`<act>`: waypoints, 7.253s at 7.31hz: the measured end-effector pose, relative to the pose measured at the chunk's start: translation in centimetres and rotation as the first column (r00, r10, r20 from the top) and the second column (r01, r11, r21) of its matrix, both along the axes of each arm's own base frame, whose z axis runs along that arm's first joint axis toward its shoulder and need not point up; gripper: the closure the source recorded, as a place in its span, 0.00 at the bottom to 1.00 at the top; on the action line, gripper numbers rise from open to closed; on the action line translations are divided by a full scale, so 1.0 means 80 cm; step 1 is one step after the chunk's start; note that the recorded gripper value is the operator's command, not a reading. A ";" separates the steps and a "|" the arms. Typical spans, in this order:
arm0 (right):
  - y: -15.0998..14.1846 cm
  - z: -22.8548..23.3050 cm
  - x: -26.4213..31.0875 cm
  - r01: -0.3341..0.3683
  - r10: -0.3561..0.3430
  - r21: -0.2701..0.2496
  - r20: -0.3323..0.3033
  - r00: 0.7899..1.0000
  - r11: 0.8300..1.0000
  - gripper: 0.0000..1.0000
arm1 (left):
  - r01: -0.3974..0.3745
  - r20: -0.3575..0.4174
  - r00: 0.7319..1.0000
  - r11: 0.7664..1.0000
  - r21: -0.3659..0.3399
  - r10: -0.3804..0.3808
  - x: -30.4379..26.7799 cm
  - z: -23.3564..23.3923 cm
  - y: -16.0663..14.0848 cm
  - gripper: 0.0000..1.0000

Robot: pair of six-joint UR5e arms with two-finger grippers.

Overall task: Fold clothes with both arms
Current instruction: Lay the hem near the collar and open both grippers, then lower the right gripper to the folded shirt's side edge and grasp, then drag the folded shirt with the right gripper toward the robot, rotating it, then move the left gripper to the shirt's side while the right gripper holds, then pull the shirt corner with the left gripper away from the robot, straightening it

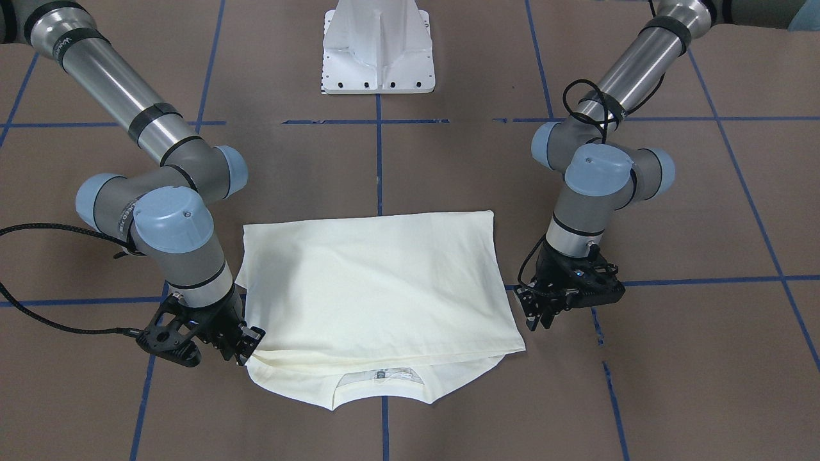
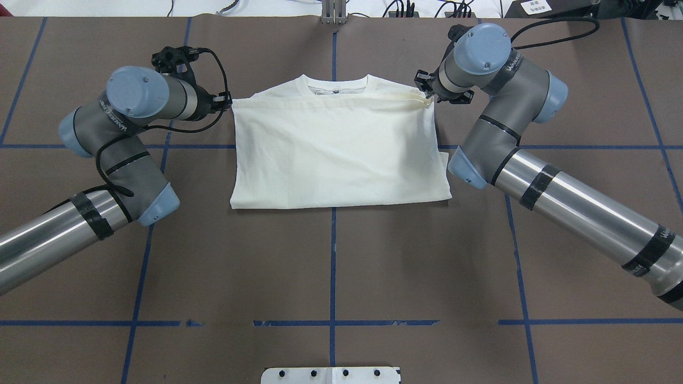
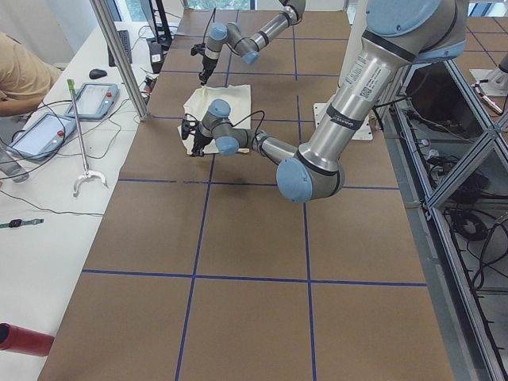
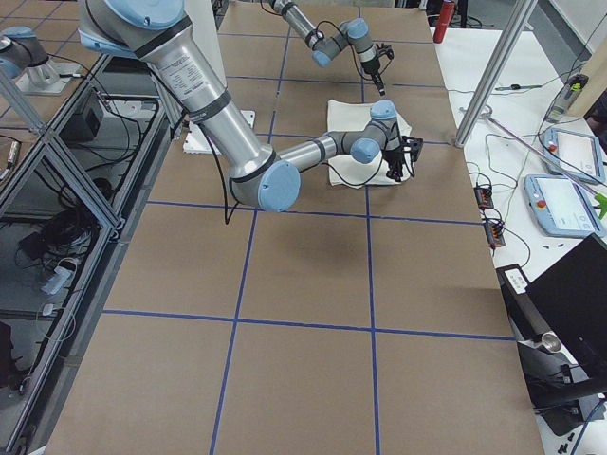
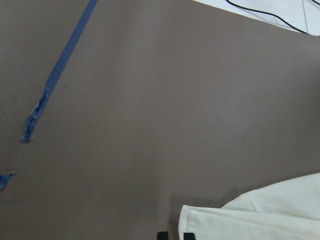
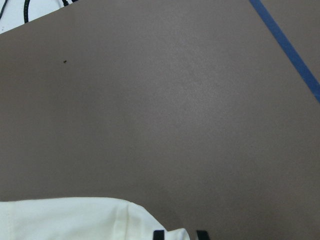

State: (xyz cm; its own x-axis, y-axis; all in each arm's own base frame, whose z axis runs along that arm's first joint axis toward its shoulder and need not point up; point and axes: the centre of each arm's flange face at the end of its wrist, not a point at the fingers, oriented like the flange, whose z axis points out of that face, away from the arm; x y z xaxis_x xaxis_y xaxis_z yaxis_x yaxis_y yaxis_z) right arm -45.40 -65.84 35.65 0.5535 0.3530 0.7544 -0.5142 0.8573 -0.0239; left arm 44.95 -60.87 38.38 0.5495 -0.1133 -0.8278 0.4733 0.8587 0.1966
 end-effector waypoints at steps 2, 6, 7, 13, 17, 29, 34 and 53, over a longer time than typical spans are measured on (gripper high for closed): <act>0.037 -0.011 0.039 0.038 -0.040 0.024 0.088 0.995 0.999 0.00 | -0.017 -0.005 1.000 0.999 0.037 0.018 -0.005 0.000 0.005 0.50; 0.217 0.028 0.044 0.004 0.013 -0.088 0.192 0.981 0.996 0.07 | -0.016 -0.016 1.000 0.999 0.051 0.017 -0.010 -0.008 0.006 0.50; 0.247 0.025 0.018 -0.018 0.041 -0.113 0.201 0.979 0.993 0.13 | -0.016 -0.016 1.000 0.999 0.051 0.017 -0.010 -0.008 0.006 0.50; 0.284 0.041 -0.004 -0.029 0.059 -0.156 0.190 0.980 0.987 0.21 | -0.013 -0.013 1.000 0.999 0.051 0.014 -0.011 -0.009 0.004 0.50; 0.288 0.053 0.001 -0.031 0.061 -0.163 0.178 0.982 0.986 1.00 | -0.012 -0.015 1.000 0.999 0.051 0.012 -0.011 -0.010 0.004 0.50; 0.594 -0.026 0.068 0.391 -0.291 -0.239 0.365 0.884 0.889 0.00 | -0.028 -0.180 0.983 0.998 0.061 0.038 -0.041 -0.083 0.058 0.46; 0.561 -0.028 0.084 0.118 -0.076 -0.113 0.316 0.946 0.987 0.00 | -0.168 -0.414 0.906 0.971 -0.169 0.085 -0.005 -0.120 0.177 0.31; 0.449 -0.022 0.073 -0.049 0.088 -0.127 0.320 0.943 0.991 0.00 | 0.057 -0.266 0.959 0.987 -0.147 -0.095 0.063 -0.121 -0.057 0.63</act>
